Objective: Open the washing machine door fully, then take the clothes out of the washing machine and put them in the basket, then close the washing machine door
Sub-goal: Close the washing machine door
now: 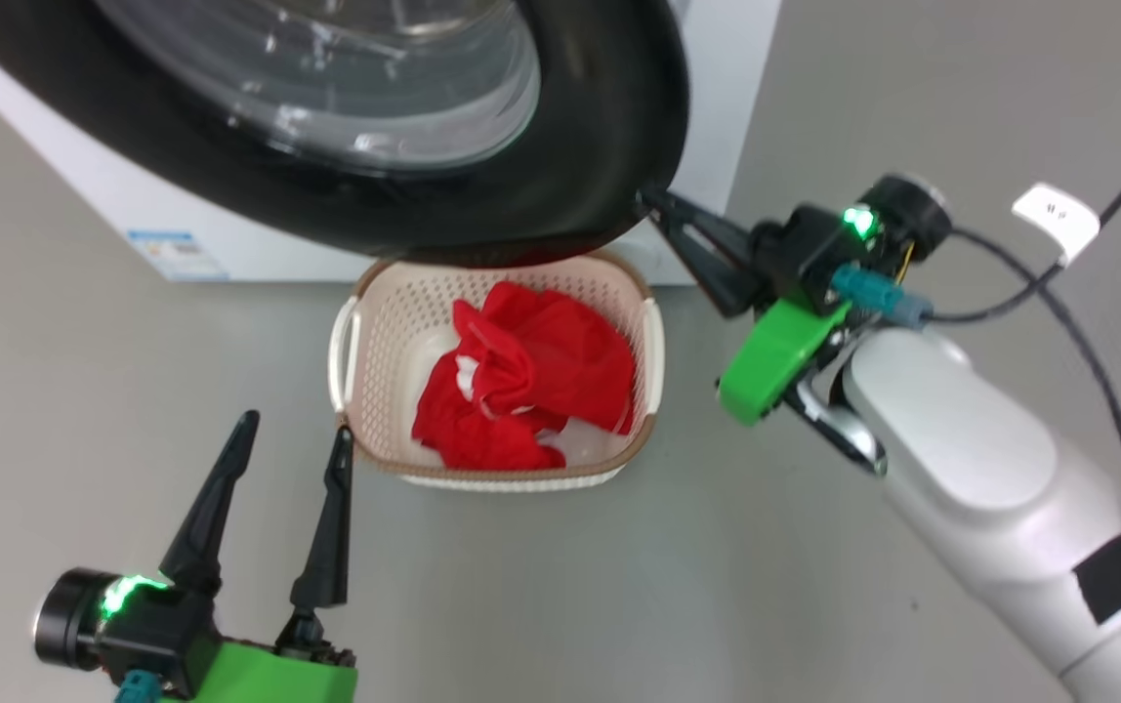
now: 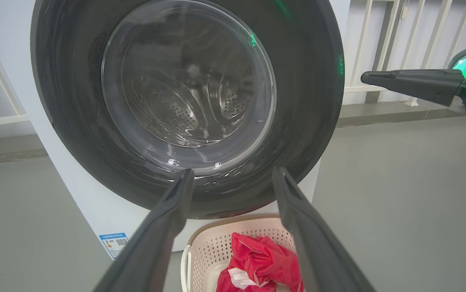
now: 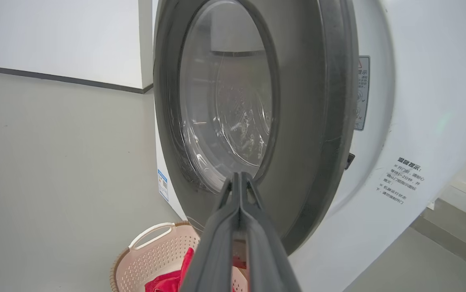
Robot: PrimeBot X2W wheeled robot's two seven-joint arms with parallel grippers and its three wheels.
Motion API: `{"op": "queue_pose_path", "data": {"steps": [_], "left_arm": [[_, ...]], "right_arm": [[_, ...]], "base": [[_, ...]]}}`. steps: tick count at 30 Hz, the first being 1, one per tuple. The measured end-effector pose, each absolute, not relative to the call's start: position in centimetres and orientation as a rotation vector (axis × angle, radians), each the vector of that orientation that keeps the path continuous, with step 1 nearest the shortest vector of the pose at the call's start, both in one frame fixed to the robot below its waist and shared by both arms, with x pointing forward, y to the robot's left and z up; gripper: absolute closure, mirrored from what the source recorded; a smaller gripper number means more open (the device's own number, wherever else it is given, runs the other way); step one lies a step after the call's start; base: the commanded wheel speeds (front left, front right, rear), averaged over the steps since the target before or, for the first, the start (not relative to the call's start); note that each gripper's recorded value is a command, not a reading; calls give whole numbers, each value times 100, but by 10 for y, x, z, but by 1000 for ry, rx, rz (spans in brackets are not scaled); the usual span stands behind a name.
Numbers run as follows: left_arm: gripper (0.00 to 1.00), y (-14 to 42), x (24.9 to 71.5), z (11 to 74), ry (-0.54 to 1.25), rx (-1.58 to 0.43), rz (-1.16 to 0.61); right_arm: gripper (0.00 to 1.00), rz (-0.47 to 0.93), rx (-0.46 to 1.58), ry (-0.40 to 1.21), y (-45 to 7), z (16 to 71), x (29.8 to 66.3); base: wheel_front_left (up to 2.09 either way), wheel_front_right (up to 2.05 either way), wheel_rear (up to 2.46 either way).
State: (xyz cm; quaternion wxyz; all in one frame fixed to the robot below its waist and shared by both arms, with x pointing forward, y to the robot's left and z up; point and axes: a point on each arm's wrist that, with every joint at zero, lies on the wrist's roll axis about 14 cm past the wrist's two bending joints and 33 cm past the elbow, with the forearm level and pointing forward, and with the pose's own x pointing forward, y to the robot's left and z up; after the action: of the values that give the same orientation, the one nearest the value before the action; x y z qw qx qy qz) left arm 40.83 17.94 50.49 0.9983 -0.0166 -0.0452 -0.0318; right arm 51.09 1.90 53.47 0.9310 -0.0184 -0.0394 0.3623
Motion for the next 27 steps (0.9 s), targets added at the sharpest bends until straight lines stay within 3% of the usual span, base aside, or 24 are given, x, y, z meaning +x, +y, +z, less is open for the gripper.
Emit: {"op": "queue_pose_path", "data": {"steps": [10, 27], "left_arm": [[0, 192, 420, 474, -9, -68, -27], [0, 209, 445, 429, 95, -69, 18]], "right_arm": [[100, 764, -63, -103, 34, 531, 565], [100, 671, -87, -49, 18, 501, 641]], "base": [[0, 0, 0], [0, 0, 0]]}}
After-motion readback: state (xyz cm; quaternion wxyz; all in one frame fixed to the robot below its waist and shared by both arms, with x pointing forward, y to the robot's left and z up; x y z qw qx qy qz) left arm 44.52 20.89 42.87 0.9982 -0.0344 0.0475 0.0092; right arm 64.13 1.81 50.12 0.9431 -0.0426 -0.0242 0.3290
